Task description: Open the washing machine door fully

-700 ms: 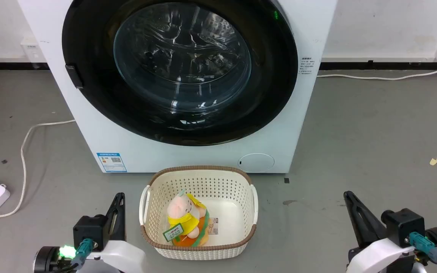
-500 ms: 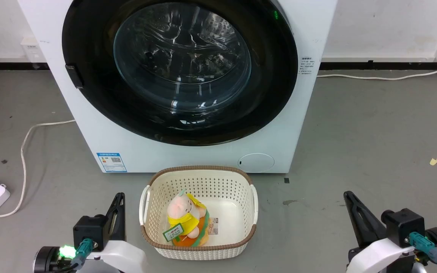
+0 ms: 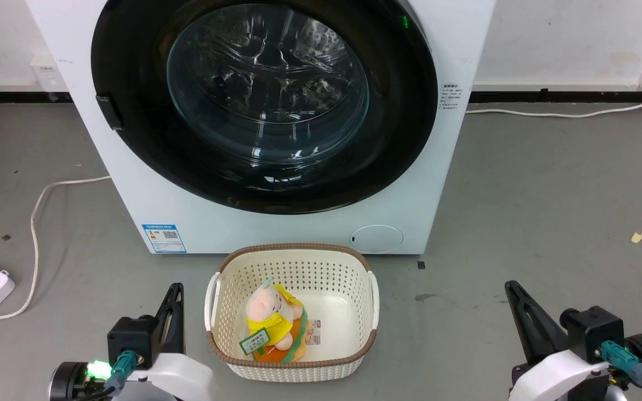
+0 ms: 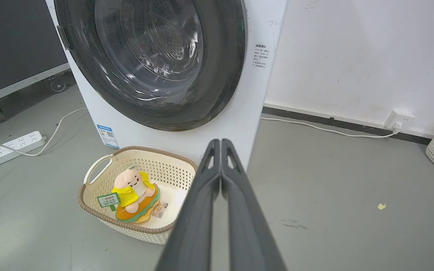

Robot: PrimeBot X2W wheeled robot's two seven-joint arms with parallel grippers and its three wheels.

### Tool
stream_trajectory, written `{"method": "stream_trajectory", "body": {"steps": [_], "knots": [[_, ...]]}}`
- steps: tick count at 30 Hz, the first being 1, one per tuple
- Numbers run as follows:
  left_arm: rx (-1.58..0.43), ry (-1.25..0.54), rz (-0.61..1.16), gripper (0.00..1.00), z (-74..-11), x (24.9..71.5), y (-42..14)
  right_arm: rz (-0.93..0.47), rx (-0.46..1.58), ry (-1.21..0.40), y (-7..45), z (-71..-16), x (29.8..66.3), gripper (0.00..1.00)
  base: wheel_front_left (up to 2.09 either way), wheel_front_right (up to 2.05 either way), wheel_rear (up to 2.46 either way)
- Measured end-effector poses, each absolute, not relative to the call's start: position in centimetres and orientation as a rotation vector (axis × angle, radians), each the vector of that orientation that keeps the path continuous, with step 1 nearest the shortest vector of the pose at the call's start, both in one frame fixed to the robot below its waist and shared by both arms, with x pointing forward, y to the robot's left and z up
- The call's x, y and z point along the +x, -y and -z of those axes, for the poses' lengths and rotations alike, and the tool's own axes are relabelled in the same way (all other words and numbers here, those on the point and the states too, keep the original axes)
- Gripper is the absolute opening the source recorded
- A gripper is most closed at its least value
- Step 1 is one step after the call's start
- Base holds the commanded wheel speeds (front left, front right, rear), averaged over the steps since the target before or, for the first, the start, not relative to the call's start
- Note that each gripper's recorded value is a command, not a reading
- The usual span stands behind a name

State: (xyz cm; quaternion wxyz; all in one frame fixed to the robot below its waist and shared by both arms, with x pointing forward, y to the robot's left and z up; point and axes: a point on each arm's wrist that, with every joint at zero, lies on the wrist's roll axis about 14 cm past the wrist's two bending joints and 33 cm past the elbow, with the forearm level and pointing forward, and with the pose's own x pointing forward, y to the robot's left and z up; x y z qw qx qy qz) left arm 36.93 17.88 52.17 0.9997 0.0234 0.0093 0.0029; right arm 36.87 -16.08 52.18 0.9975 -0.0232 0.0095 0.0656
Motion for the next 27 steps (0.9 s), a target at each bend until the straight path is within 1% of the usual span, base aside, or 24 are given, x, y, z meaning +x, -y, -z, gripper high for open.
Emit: {"method": "stream_trajectory", "body": {"steps": [19,20,27], "knots": [[0.047,-0.019,-0.006,0.00,-52.16,36.93,-17.87,-0.131,-0.046,-0.019,16.09,-52.17,36.87,0.00,0.00,0.00,0.00],[0.047,-0.019,-0.006,1.00,-52.16,36.93,-17.87,-0.131,-0.046,-0.019,16.09,-52.17,36.87,1.00,0.00,0.00,0.00],[0.046,-0.013,-0.002,1.00,-52.26,36.88,-17.72,-0.131,-0.044,-0.012,16.10,-52.30,36.80,1.00,0.00,0.00,0.00]]}}
